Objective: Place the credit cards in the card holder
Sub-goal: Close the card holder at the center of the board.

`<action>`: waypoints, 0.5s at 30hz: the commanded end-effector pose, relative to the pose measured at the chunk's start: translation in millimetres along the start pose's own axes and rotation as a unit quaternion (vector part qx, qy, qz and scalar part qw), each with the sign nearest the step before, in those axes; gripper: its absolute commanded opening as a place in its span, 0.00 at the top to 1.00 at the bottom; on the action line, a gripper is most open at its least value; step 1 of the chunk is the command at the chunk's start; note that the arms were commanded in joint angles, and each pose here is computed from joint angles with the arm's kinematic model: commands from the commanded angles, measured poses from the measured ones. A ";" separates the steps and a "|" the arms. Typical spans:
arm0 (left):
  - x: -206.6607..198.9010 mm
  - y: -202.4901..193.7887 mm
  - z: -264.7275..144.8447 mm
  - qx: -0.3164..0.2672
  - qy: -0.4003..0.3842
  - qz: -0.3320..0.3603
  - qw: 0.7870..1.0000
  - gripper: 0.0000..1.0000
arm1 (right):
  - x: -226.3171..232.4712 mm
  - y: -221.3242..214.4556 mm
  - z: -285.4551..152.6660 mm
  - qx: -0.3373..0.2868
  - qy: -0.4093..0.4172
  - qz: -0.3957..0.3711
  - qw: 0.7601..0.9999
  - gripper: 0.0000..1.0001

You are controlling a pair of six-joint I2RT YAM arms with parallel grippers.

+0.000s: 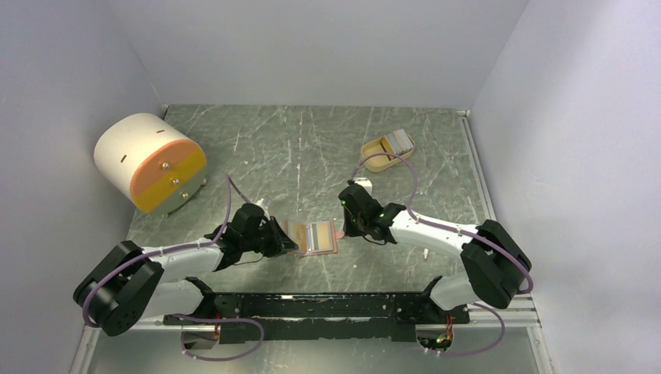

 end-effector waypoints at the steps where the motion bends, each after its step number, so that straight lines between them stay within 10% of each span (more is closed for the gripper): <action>1: 3.9 3.5 1.0 -0.006 0.020 0.003 1.000 0.90 | -0.5 0.5 3.2 -0.010 0.002 -0.004 1.000 0.82; 6: 3.9 3.6 1.0 -0.006 0.020 0.003 1.000 0.89 | 0.9 0.8 4.3 -0.009 0.005 -0.005 1.000 1.00; 15: -30.3 15.7 -6.5 -0.026 -0.084 0.048 0.995 0.69 | 2.5 1.1 0.7 -0.017 0.021 -0.003 1.000 1.00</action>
Point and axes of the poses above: each gripper's point midway between its finger pads, its own z axis out along the fingers, its own x axis along the line the jaws close on, y = z × x, the point moved 6 cm from there along -z, back along the fingers, and after that the axes turned 8 degrees about z, right-handed, at the moved point
